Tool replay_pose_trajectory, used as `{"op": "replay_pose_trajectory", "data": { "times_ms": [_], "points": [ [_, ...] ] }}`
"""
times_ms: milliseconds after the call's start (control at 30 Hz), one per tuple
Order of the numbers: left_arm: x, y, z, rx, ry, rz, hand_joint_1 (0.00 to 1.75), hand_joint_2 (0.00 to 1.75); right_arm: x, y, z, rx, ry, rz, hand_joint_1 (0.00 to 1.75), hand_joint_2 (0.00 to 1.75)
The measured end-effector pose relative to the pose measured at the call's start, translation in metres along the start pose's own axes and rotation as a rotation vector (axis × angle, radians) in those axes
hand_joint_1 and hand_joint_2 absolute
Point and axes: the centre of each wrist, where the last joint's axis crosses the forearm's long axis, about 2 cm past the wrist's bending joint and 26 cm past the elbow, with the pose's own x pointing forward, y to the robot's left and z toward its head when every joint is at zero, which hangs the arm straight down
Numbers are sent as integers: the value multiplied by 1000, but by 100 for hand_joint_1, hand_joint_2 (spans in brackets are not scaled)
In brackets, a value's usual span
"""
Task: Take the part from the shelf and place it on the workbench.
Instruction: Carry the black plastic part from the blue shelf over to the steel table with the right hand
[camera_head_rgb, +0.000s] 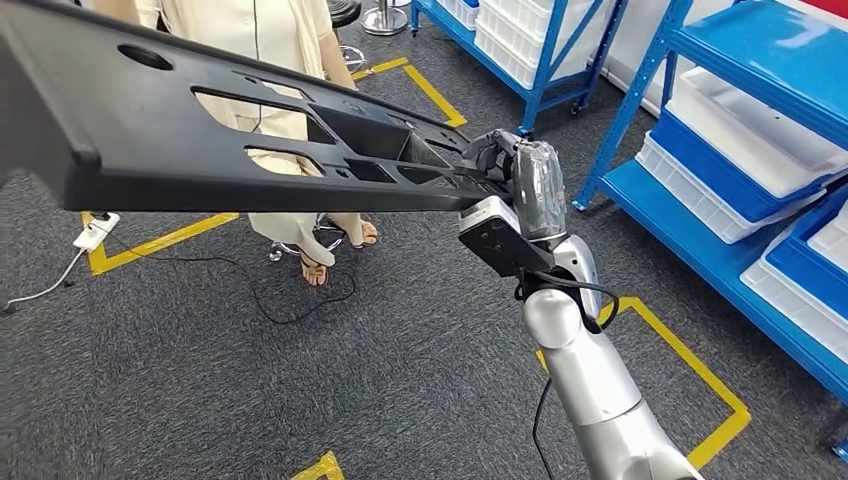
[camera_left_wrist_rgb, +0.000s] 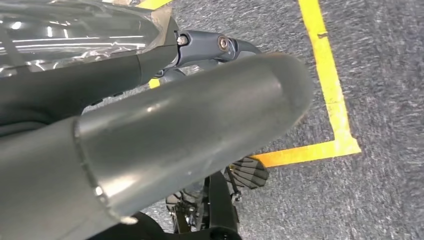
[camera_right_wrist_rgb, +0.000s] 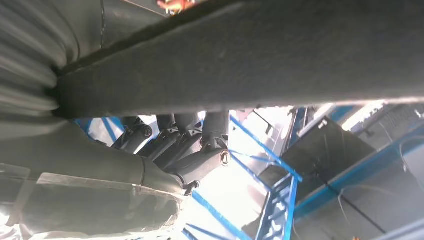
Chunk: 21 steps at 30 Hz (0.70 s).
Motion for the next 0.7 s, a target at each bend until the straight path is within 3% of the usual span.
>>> {"op": "replay_pose_trajectory", "data": {
  "times_ms": [700],
  "points": [
    [-3, 0, 1, -4, 17, -6, 0, 0, 14, -10, -12, -50, -18, 20, 175, 175]
  ]
}}
